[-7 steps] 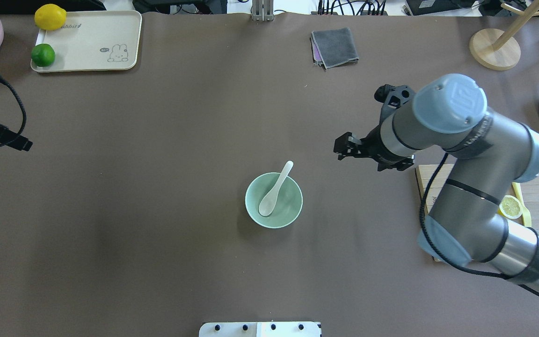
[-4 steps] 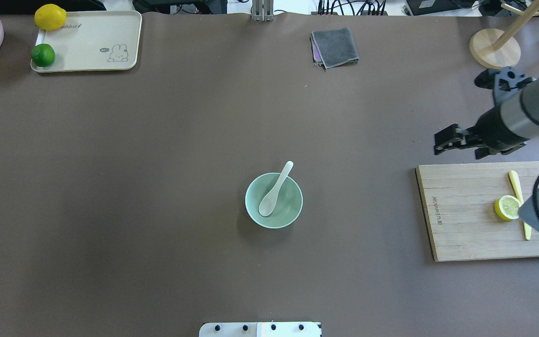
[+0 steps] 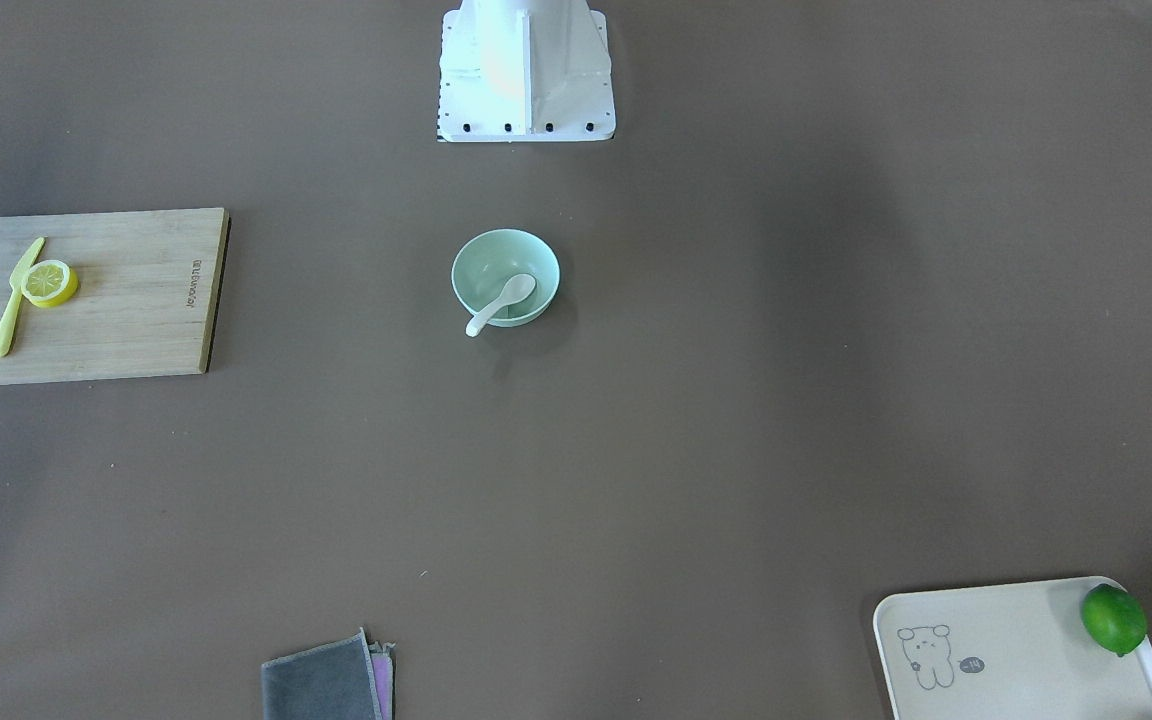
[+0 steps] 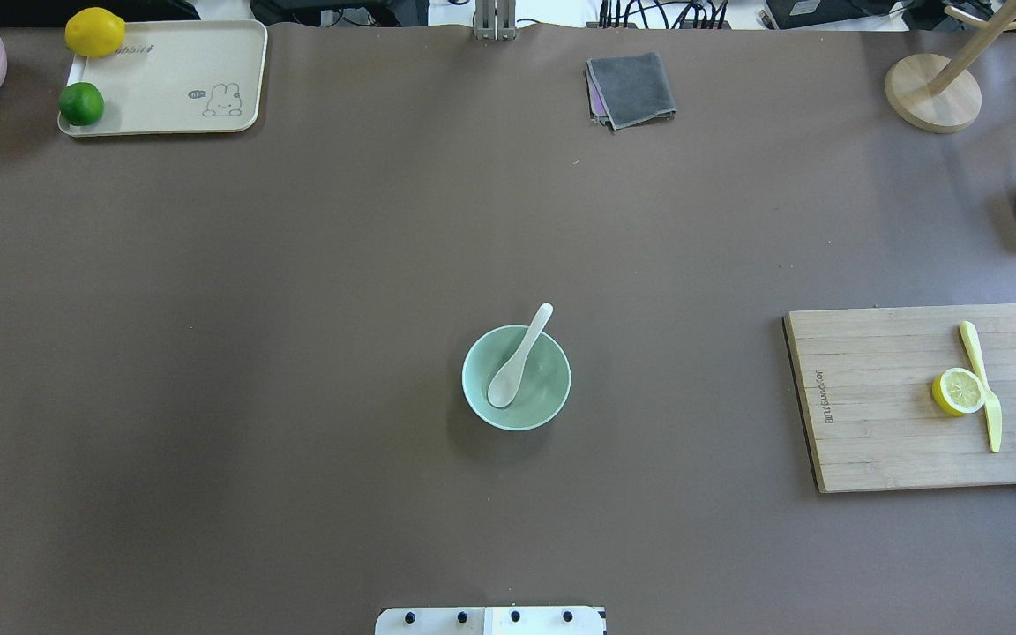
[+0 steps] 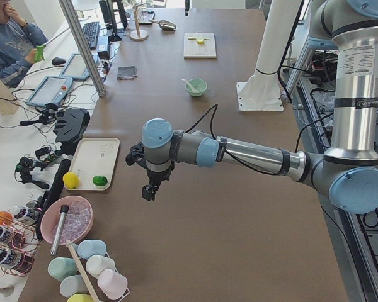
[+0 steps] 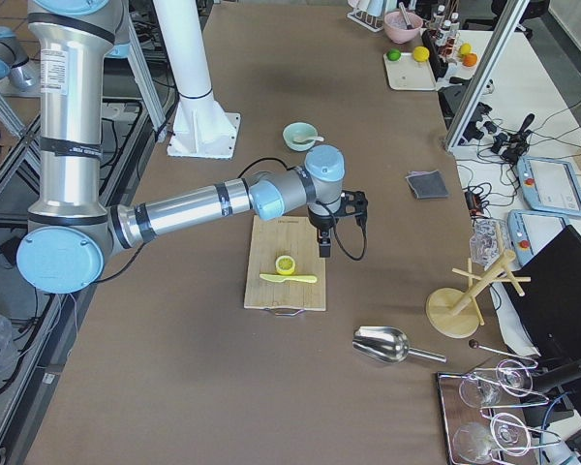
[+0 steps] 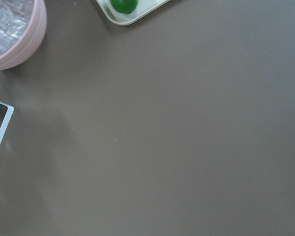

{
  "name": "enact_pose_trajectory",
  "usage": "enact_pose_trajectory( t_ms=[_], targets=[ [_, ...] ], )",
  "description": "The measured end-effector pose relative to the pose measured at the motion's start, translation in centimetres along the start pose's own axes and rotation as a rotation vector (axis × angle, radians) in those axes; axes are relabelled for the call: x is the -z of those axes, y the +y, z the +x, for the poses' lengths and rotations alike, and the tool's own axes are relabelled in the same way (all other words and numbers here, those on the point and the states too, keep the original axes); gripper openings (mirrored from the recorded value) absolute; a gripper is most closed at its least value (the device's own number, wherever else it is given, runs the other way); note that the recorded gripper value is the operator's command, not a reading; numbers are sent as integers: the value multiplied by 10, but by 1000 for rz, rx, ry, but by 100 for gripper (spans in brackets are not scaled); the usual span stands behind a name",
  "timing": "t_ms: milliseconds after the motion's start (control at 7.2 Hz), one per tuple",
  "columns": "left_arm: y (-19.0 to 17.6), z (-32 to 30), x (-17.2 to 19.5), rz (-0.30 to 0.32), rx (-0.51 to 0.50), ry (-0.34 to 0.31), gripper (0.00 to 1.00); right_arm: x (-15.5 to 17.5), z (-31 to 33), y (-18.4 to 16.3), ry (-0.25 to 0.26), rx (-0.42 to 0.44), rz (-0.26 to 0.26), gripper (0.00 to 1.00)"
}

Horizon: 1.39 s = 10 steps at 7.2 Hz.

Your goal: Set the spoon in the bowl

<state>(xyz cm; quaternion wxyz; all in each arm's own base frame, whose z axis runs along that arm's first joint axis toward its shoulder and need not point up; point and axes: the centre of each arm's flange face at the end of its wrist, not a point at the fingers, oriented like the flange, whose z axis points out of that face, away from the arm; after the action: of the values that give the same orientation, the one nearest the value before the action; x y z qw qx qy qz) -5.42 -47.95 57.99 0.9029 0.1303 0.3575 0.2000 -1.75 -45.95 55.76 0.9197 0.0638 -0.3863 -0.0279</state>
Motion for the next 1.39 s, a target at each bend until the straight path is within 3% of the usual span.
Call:
enact_pose_trajectory(
  t_ms=[278,556,1389],
  targets=[
    [22,-18,-20,-38,62,32,98,16,47,13,8,-8,30,100],
    [30,-21,-29,-37,97,76,98,19,58,20,12,-11,36,100],
    [68,-32,-16,-14,159,66,98,9,73,52,17,34,5,100]
  ],
)
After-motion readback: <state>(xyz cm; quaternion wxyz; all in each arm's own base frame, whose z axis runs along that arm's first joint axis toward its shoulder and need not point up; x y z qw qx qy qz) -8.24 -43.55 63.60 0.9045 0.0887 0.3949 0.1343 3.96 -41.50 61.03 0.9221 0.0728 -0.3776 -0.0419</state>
